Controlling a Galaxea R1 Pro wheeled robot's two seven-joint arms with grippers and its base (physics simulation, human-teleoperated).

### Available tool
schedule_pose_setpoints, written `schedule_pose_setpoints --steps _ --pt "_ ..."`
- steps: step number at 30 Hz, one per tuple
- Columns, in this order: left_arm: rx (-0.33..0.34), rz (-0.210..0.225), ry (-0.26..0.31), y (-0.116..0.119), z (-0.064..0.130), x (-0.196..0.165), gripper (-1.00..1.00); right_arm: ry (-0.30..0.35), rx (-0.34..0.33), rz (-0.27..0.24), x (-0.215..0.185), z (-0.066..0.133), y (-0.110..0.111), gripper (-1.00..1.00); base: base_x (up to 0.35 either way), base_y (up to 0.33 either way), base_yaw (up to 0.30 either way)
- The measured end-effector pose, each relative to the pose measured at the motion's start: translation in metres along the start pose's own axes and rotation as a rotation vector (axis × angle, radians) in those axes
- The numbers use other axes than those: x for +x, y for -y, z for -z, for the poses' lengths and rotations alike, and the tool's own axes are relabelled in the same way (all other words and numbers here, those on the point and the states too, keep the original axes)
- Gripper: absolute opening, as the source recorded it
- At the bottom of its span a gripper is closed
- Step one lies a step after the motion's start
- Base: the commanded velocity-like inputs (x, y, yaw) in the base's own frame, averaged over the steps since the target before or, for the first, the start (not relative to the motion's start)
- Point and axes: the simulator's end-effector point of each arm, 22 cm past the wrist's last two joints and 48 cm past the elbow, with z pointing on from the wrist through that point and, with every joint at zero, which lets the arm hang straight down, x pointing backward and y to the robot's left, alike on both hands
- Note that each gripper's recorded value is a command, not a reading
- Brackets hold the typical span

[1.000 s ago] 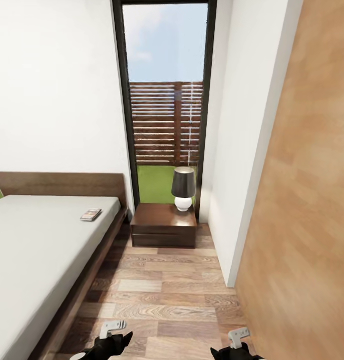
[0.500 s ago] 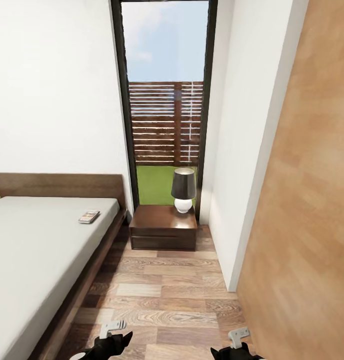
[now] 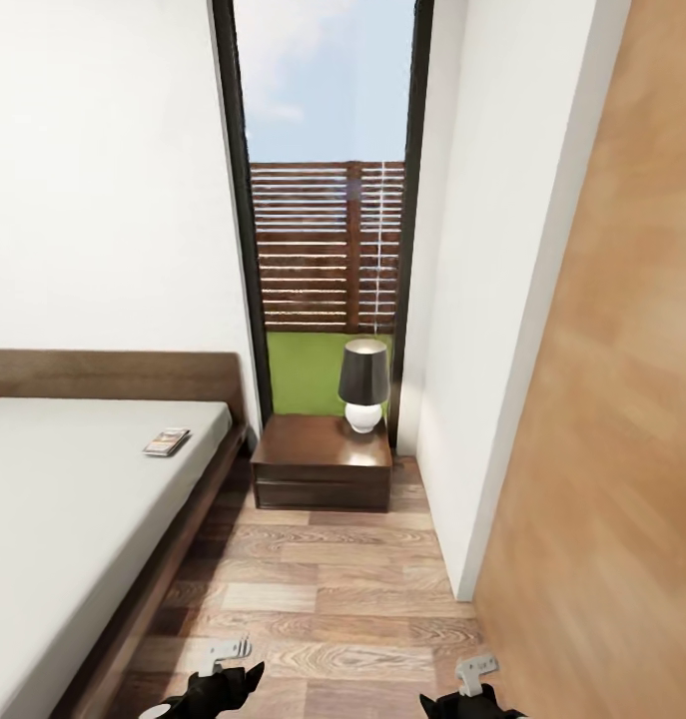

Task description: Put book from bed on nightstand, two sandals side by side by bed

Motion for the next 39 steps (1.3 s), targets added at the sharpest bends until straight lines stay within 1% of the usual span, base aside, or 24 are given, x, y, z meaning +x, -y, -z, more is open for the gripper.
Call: schedule_pose_setpoints --steps 11,19,22,39 --pt "0.0 0.0 0.0 0.0 -0.0001 0.0 1.0 0.0 -0.001 0.0 0.0 -0.0001 -0.0004 1.0 0.28 -0.028 0.0" --pt "0.0 0.0 -0.001 -0.0001 -0.0004 0.0001 1.0 -0.001 0.0 0.0 0.0001 -0.0004 -0.0002 1.0 0.071 -0.001 0.0" --pt "0.0 0.0 0.0 0.0 -0.0001 0.0 1.0 0.0 -0.001 0.0 0.0 -0.0002 -0.0004 1.0 0.201 0.0 0.0" --pt "0.0 0.0 0.0 0.0 0.0 0.0 1.0 0.0 -0.001 0.0 0.0 -0.0001 -0.0005 1.0 0.306 0.0 0.0"
